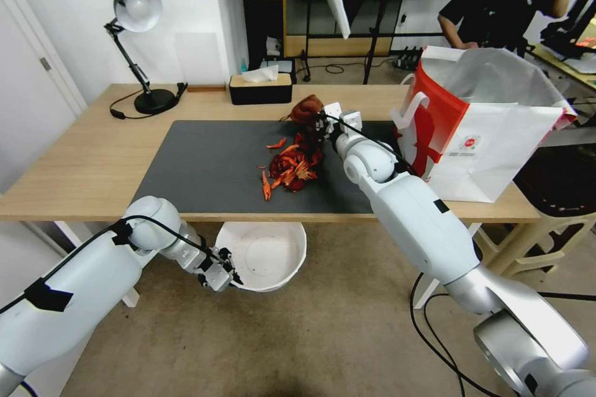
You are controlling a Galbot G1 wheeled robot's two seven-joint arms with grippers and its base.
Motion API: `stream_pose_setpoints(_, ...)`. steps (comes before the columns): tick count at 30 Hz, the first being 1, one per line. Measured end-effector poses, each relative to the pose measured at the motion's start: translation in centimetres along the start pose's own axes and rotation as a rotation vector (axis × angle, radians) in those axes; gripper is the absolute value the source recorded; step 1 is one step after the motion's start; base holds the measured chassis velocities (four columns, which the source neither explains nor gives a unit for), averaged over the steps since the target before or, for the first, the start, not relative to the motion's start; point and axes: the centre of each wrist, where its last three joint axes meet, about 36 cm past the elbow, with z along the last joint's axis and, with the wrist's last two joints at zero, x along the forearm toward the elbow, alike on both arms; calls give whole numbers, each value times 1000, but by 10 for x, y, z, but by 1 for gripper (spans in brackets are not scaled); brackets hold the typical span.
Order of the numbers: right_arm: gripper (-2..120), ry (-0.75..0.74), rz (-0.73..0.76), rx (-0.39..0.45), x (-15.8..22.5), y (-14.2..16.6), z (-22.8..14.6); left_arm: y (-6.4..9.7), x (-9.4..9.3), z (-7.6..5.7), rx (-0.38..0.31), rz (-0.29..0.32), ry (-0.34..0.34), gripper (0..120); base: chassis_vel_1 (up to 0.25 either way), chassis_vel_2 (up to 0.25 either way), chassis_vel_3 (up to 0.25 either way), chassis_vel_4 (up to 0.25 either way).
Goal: Sweep shrimp from table into container with towel, then put container into takeout bag.
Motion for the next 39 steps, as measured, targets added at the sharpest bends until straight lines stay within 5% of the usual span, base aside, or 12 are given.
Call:
stream_pose_setpoints(17,3,156,2,-29,8,-26,27,0,3,-2,-6,-28,-1,0,0,0,0,0)
stream_pose_setpoints(39,3,205,-98,-2,40,-14,44,11,-5,-2,-13,-41,-9,0,0,0,0,0)
